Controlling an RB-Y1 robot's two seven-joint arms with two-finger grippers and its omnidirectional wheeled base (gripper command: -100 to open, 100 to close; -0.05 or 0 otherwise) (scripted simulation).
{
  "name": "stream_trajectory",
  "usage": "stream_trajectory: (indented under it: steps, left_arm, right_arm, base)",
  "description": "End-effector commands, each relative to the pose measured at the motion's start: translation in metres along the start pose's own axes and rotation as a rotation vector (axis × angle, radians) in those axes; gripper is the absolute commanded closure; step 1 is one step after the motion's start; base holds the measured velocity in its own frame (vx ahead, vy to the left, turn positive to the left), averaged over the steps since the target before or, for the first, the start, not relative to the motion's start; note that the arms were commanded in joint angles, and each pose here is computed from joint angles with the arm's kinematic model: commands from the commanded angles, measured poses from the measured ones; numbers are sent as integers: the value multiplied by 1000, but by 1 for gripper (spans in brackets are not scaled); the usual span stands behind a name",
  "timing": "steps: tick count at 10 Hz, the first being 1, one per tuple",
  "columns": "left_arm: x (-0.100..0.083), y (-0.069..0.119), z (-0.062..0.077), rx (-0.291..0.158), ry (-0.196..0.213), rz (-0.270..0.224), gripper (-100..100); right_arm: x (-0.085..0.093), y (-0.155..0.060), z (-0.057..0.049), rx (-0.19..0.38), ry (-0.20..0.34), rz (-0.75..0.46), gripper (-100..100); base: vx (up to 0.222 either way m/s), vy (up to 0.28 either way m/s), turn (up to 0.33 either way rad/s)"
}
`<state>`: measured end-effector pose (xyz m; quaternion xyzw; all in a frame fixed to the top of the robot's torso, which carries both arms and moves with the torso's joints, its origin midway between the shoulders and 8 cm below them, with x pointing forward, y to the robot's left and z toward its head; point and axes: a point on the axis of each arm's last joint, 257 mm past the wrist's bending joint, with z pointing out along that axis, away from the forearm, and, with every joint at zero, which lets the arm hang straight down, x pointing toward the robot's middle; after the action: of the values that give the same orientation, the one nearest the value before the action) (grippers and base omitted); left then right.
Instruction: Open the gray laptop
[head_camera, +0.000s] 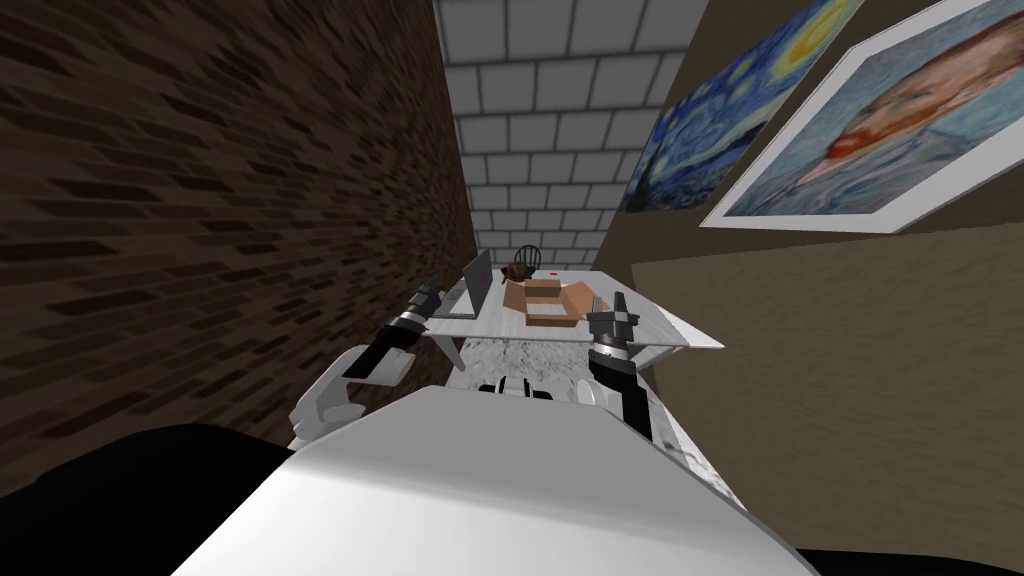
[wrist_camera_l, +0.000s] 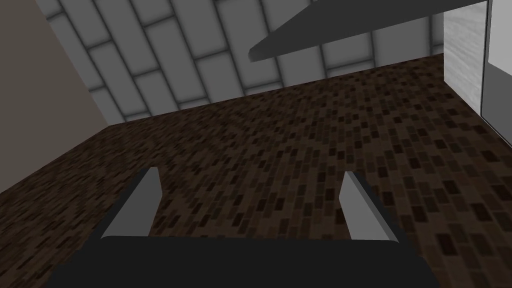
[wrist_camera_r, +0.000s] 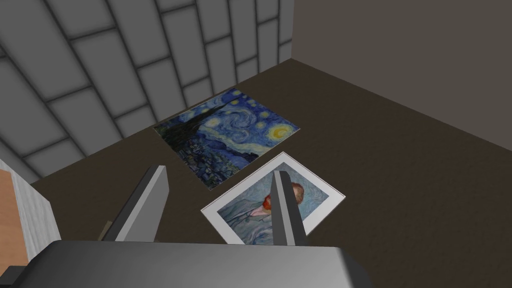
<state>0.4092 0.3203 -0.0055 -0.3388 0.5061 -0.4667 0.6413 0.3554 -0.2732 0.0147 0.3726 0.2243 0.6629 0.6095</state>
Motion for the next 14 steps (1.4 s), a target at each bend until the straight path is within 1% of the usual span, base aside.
stream_trajectory:
  steps: [1,2,3,5,6,7,8,9,10,11,12,14]
  left_arm:
    - [-7,11,2,-55,-2,18,-100]
    - [-11,14,3,-73,-1,31,-100]
    - [-12,16,3,-84,-4,31,-100]
    - [-22,23,7,-127,-6,57,-100]
    - [-23,26,6,-142,-10,58,-100]
    - [-28,30,7,-168,-13,72,-100]
    - [-33,31,9,-183,-14,87,-100]
    - [-34,34,8,-196,-18,88,-100]
    - [-40,38,10,-221,-23,104,-100]
    - [-45,38,11,-236,-24,120,-100]
    - [-46,40,11,-245,-27,121,-100]
    - [-57,43,12,-286,-39,152,-100]
  right_arm:
    - [0,0,0,0,0,0,0]
    - [0,0,0,0,0,0,0]
    - [0,0,0,0,0,0,0]
    - [0,0,0,0,0,0,0]
    - [0,0,0,0,0,0,0]
    - [0,0,0,0,0,0,0]
    - [0,0,0,0,0,0,0]
    - [0,0,0,0,0,0,0]
    - [0,0,0,0,0,0,0]
    - [0,0,0,0,0,0,0]
    - [0,0,0,0,0,0,0]
    - [0,0,0,0,0,0,0]
  base:
    - [15,-25,-83]
    - [22,-32,-137]
    - [18,-21,-46]
    - [19,-23,-115]
    - [17,-17,-43]
    - [16,-19,-83]
    - [20,-28,-133]
    - [17,-20,-41]
    - [16,-18,-70]
    - [20,-23,-143]
    - [17,-15,-42]
    - [18,-22,-86]
